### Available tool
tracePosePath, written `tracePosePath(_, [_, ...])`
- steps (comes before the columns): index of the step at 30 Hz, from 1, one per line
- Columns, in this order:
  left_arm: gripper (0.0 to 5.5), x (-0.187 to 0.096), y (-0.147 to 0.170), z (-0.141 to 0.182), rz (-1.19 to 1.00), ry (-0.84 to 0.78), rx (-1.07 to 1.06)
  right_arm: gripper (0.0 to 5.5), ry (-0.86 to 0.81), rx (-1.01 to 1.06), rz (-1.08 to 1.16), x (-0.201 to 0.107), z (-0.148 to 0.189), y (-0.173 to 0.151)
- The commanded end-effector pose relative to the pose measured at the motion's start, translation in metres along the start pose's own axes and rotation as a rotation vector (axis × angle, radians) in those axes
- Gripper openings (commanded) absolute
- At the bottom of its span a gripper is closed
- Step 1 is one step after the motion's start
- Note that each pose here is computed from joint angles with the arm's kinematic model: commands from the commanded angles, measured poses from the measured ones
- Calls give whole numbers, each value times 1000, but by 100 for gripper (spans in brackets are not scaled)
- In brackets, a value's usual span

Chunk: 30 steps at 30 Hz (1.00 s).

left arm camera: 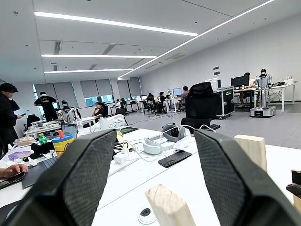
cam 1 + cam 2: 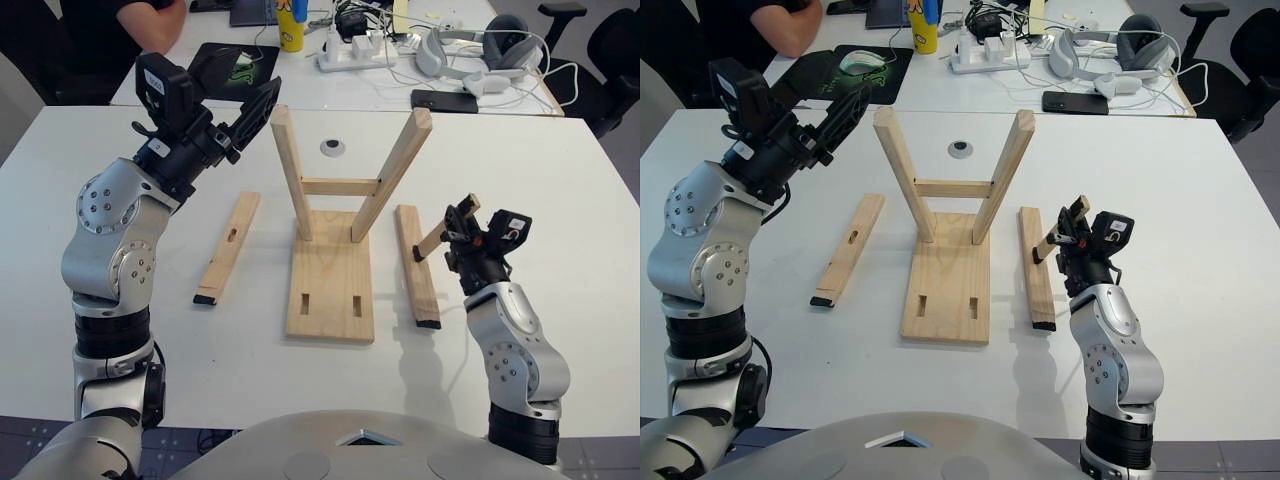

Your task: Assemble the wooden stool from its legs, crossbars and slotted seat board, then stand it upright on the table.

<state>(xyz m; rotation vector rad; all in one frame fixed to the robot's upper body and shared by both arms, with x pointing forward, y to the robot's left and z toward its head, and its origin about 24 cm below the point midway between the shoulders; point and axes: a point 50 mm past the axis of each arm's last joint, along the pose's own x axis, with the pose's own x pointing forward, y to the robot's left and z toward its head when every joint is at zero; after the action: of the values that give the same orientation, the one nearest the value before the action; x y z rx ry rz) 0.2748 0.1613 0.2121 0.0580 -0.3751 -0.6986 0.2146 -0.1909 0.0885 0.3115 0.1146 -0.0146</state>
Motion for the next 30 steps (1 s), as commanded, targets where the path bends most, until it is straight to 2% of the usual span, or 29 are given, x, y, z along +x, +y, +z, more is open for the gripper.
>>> tracePosePath(1, [307, 3, 1, 2, -13, 5, 13, 42, 0, -24, -11, -1, -3, 0])
tracePosePath(19, [307, 11, -5, 2, -67, 8, -11, 42, 9, -73, -13, -5, -31, 4])
tracePosePath(26, [307, 12, -5, 3, -84, 17, -11, 42, 39, -206, 15, -30, -64, -4])
tracePosePath(30, [307, 13, -5, 2, -102, 26, -17, 42, 67, -209, -5, -43, -80, -9])
